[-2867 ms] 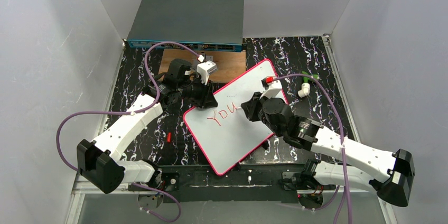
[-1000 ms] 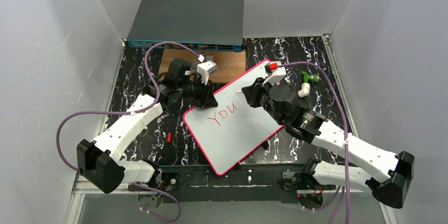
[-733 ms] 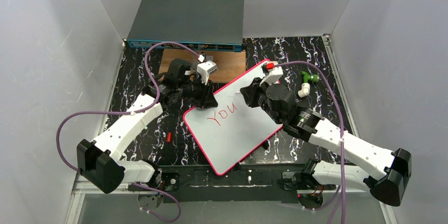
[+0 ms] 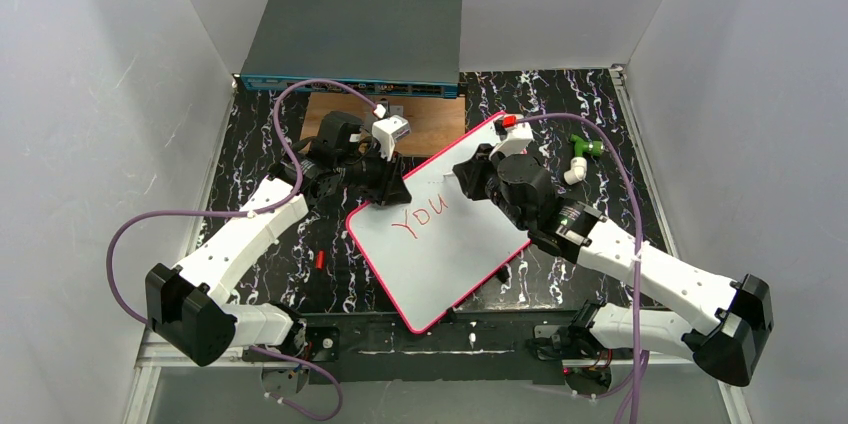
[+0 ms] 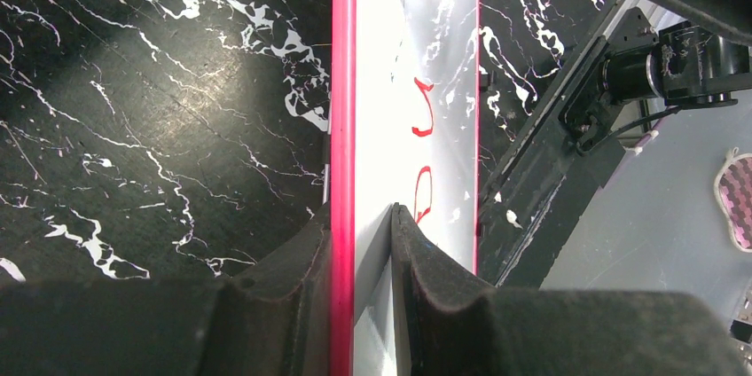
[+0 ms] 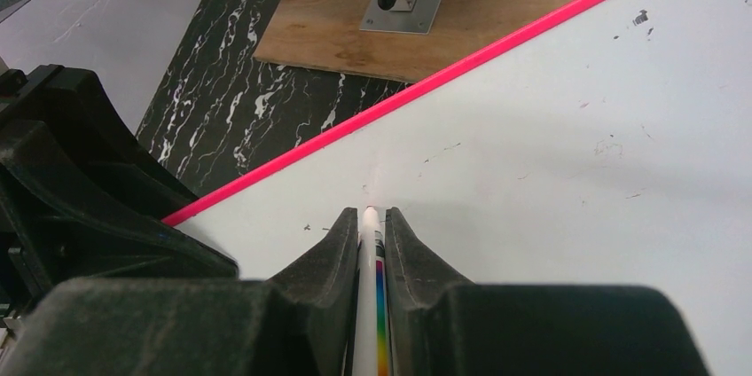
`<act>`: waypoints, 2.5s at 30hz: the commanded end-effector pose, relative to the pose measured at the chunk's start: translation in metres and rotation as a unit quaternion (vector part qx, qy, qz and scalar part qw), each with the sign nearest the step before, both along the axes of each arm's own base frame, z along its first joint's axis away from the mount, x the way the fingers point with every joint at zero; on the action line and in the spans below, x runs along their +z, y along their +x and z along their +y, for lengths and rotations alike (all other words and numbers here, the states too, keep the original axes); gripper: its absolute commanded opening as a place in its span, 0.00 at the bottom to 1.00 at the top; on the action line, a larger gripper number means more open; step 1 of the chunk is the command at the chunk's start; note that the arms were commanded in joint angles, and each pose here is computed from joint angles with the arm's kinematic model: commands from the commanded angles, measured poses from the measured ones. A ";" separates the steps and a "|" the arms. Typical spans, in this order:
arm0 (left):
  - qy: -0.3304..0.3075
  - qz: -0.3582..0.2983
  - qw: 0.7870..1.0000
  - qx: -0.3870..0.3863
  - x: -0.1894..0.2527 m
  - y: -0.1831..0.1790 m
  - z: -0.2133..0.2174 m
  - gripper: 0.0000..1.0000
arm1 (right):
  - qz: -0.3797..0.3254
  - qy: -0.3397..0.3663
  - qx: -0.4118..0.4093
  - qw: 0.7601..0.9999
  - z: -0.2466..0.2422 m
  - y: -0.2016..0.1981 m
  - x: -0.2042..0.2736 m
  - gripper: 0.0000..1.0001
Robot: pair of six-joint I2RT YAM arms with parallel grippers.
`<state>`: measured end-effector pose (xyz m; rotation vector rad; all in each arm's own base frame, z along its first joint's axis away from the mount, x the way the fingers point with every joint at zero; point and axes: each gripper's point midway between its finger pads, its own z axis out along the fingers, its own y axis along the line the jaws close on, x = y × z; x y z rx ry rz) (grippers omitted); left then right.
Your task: Write a sentence on the whiteboard
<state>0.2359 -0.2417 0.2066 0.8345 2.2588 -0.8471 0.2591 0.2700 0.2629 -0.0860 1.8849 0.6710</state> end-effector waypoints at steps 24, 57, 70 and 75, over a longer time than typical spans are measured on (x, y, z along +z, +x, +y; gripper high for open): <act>0.099 -0.033 0.995 0.000 -0.028 0.006 0.030 0.00 | -0.096 0.114 0.030 0.988 -0.016 -0.022 0.076 0.01; 0.099 -0.032 0.995 0.002 -0.025 0.008 0.028 0.00 | -0.025 0.021 0.027 0.999 -0.023 -0.005 0.007 0.01; 0.103 -0.031 0.994 0.003 -0.025 0.008 0.030 0.00 | -0.032 0.023 0.035 0.999 -0.014 0.000 0.009 0.01; 0.103 -0.031 0.994 0.005 -0.024 0.008 0.030 0.00 | -0.028 0.018 0.034 0.999 -0.013 0.002 0.005 0.01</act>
